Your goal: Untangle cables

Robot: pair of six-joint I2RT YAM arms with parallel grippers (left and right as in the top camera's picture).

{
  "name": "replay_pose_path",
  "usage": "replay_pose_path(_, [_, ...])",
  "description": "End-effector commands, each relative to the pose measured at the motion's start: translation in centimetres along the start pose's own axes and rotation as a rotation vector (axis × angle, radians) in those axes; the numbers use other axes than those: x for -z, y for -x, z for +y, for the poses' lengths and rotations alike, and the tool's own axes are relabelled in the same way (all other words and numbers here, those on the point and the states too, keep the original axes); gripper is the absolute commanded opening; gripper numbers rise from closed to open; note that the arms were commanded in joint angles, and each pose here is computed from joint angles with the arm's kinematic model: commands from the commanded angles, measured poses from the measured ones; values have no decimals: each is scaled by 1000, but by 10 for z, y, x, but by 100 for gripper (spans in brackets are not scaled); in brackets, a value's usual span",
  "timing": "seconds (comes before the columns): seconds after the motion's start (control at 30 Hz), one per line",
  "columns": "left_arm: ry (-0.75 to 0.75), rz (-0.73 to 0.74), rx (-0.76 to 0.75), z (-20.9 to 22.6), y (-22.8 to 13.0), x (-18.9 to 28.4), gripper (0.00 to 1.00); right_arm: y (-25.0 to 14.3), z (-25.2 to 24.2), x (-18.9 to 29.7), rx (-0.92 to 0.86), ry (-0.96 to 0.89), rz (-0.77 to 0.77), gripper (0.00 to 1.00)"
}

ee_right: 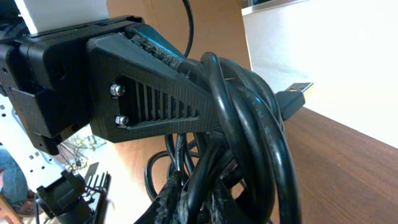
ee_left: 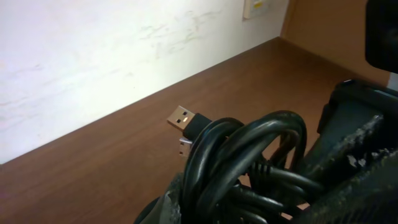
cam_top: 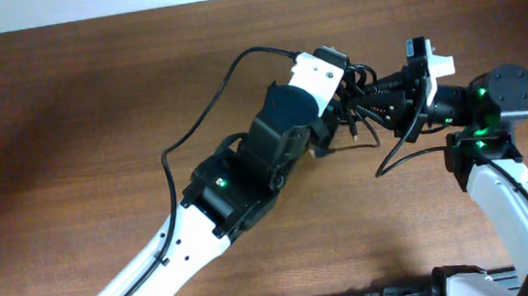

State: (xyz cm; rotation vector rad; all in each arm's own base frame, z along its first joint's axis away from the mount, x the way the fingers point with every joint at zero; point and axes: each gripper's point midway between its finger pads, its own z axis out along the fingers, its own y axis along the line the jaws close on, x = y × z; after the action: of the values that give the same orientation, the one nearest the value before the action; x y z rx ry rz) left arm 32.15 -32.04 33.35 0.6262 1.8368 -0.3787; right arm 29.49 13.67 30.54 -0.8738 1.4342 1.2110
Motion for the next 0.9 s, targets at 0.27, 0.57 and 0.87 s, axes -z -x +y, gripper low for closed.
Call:
replay_pose_path(0.27, [107,-99,38,26,29,12,0,-5,20,0,24,108,47,9])
replay_pose_path(0.57, [172,-99,141,70,28,7,0,-5,20,0,17,108,47,8])
replay_pose_path(0.87, [120,-86,214,76,24,4,0,-4,19,0,-14,101,46,27])
